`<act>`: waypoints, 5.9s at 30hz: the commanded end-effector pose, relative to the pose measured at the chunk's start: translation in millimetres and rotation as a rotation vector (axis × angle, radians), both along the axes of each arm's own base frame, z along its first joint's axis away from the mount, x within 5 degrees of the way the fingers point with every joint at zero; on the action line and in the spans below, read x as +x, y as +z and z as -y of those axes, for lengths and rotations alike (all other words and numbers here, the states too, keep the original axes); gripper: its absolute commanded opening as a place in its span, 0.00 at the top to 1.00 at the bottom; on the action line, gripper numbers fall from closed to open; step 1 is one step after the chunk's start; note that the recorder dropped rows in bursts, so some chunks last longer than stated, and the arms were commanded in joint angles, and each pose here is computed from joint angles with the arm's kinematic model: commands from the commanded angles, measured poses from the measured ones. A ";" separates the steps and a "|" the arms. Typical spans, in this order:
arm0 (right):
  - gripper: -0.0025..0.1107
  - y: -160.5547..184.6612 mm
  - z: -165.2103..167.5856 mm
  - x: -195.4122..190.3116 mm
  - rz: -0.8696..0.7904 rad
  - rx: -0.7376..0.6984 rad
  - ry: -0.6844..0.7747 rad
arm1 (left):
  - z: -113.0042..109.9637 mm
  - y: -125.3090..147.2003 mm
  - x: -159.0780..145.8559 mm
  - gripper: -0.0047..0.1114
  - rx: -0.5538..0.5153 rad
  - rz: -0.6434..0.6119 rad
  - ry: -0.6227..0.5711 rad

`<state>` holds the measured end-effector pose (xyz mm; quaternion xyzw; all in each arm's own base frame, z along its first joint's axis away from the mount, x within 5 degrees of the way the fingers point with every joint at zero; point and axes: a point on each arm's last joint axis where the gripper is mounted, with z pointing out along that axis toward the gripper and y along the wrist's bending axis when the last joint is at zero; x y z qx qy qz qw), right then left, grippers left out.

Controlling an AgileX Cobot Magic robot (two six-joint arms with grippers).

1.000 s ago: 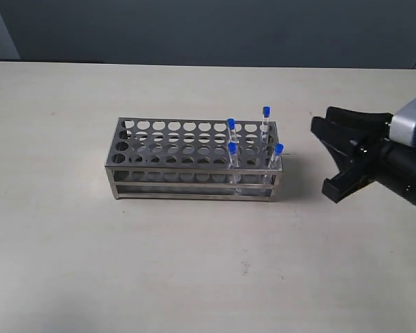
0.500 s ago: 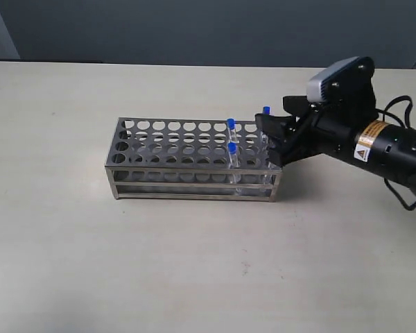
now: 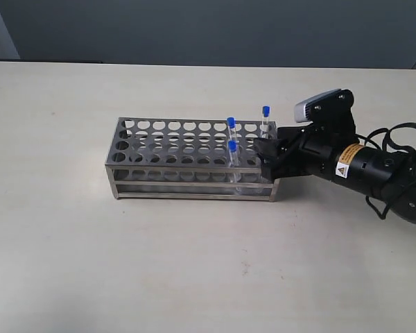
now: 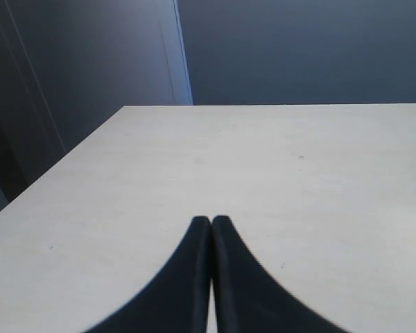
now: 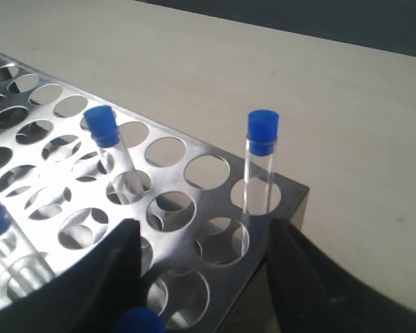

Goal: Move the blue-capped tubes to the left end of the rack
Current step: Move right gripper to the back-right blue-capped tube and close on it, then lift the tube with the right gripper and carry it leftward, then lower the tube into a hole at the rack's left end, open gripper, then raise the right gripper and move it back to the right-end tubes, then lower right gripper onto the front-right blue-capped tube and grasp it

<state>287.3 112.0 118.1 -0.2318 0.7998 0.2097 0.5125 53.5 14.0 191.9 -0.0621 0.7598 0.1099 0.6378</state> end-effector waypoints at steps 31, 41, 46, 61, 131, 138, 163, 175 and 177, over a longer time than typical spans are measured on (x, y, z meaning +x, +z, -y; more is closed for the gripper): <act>0.98 124.8 -30.6 5.7 0.217 0.025 0.151 | 0.0 -0.4 0.1 0.96 -0.003 0.012 0.001; 0.98 150.4 -129.7 35.2 0.282 -0.042 0.292 | 0.0 -0.4 0.1 0.96 -0.003 0.012 0.001; 0.98 125.5 -158.2 56.5 0.267 -0.031 0.338 | 0.0 -0.4 0.1 0.96 -0.003 0.012 0.001; 0.98 85.3 -208.5 85.2 0.260 0.030 0.418 | 0.0 -0.4 0.1 0.96 -0.003 0.012 0.001; 0.55 16.7 -226.5 79.9 0.099 -0.107 0.422 | 0.0 -0.4 0.1 0.96 -0.003 0.012 0.001; 0.56 113.3 -204.3 78.3 0.204 -0.164 0.259 | 0.0 -0.4 0.1 0.96 -0.003 0.012 0.001; 0.56 133.9 -0.4 -2.7 0.195 -0.054 -0.070 | 0.0 -0.4 0.1 0.96 -0.003 0.012 0.001; 0.56 61.9 0.5 34.0 0.215 -0.043 -0.188 | 0.0 -0.4 0.1 0.96 -0.003 0.012 0.001; 0.56 53.1 -0.1 36.9 0.213 -0.048 -0.191 | 0.0 -0.4 0.1 0.96 -0.003 0.012 0.001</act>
